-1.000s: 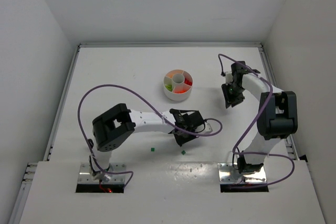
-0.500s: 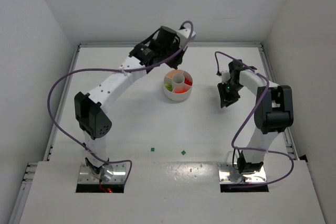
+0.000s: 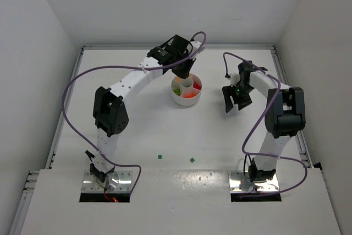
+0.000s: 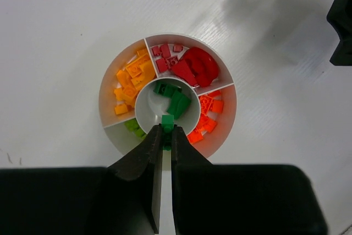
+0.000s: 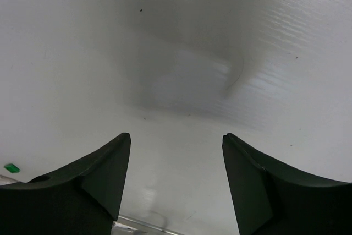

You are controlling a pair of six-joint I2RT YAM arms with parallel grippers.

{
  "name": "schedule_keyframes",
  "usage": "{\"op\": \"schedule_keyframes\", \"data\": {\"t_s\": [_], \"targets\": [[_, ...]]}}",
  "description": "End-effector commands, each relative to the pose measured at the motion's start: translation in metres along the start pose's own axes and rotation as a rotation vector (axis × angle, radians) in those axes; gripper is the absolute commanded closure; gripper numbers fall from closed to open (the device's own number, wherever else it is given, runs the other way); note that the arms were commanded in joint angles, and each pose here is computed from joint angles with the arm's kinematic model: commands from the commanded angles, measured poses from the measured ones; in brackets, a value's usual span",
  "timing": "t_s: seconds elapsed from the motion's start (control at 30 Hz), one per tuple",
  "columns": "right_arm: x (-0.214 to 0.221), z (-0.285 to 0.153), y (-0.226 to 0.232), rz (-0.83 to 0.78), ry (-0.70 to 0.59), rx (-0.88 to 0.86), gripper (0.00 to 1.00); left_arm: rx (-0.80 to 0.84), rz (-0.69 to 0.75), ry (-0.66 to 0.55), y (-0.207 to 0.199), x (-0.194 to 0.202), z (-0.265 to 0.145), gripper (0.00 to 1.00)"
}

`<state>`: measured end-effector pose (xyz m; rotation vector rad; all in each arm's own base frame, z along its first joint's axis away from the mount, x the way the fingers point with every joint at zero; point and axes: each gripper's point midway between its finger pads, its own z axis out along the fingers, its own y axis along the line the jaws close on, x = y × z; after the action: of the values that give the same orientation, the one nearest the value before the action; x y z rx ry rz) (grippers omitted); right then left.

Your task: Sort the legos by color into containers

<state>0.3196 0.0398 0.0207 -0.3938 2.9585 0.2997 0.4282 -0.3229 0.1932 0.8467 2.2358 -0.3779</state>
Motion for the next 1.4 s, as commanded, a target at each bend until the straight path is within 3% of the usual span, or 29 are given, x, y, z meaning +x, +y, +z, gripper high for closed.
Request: {"op": "schedule_keyframes", "data": {"t_s": [0.0, 0.3, 0.47, 0.7, 0.83, 0.87, 1.03, 1.13, 1.17, 1.27, 1.37], "targets": [[-0.012, -0.007, 0.004, -0.019, -0.024, -0.017, 0.31, 0.026, -0.025, -0.052, 0.001, -0.017, -0.009, 0.88], [-0.01, -0.007, 0.008, -0.026, -0.02, -0.039, 0.31, 0.047, -0.04, 0.015, 0.003, 0.003, 0.011, 0.77], [-0.009, -0.007, 0.014, -0.042, -0.017, -0.077, 0.31, 0.047, -0.041, 0.024, 0.003, 0.006, 0.018, 0.64], [-0.013, -0.028, 0.048, -0.131, -0.109, -0.246, 0.5, 0.026, -0.075, 0.024, 0.015, 0.005, 0.021, 0.46], [-0.013, -0.035, 0.056, -0.173, -0.146, -0.281, 0.51, 0.043, -0.08, 0.0, 0.017, -0.003, 0.017, 0.45], [-0.01, -0.036, 0.057, -0.18, -0.14, -0.292, 0.55, 0.052, -0.08, -0.001, 0.015, -0.003, 0.017, 0.45], [-0.024, -0.07, 0.086, -0.33, -0.265, -0.332, 0.61, 0.039, -0.132, -0.167, 0.046, -0.046, -0.035, 0.45], [-0.018, -0.076, 0.11, -0.465, -0.279, -0.36, 0.63, -0.075, -0.208, -0.237, 0.09, -0.057, -0.065, 0.36], [-0.013, -0.075, 0.117, -0.508, -0.269, -0.367, 0.64, -0.113, -0.23, -0.255, 0.1, -0.058, -0.079, 0.27], [0.001, -0.071, 0.151, -0.655, -0.245, -0.403, 0.64, -0.213, -0.297, -0.26, 0.133, -0.04, -0.109, 0.19], [0.012, -0.067, 0.187, -0.824, -0.223, -0.409, 0.55, -0.287, -0.387, -0.215, 0.166, 0.0, -0.122, 0.05]]}}
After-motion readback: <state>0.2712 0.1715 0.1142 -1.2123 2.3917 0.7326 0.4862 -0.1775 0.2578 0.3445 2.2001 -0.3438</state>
